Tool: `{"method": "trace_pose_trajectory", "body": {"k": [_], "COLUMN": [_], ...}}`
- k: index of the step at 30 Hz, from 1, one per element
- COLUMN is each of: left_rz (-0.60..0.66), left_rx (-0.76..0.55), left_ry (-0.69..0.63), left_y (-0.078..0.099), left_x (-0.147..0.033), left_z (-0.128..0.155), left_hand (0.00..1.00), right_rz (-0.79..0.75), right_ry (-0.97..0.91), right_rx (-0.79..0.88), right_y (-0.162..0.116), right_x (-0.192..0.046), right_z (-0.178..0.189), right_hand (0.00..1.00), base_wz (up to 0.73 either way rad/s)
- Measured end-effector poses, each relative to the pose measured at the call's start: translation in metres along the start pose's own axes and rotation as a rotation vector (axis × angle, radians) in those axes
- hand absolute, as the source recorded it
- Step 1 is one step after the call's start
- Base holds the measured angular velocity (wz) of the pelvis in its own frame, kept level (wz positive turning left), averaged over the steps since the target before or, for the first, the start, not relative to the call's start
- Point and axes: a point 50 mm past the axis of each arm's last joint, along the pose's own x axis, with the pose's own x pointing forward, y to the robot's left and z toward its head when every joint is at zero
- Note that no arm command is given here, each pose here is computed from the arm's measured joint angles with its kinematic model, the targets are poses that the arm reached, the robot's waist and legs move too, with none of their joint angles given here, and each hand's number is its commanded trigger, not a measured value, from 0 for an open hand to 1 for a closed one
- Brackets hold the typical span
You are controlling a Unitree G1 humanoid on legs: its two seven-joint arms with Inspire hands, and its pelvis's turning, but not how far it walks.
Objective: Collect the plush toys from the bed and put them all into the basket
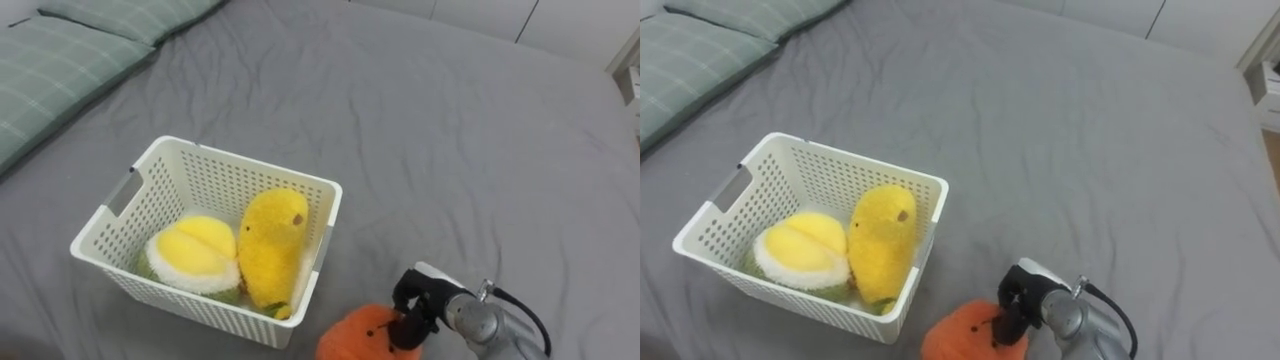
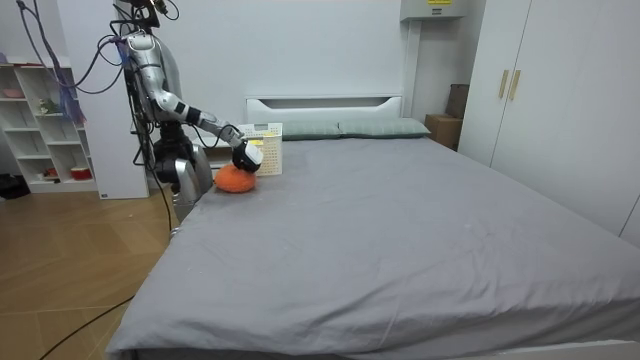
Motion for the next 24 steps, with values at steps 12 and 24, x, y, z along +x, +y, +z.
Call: {"method": "trace_pose_trajectory", "body": {"k": [12,24], "left_rz": [0.005,0.029], "left_rx": [-0.037,-0.067], "left_ry": [-0.038,-0.063], "left_y": [0.008,0.018], "left_x": [0.001,0.001], "left_z": [0.011,0.014], "left_hand": [0.00,0.00], "right_rz": [-0.231,-0.527], "right_ry": [-0.170,-0.308], "right_rx": [0.019,0.028], "right_y": [-0.052,-0.107], "right_x": [-0.024,-0.069], "right_z": [0.029,0.045], "right_hand": [1.00,1.00], "base_wz": [0.00,-0.03]}}
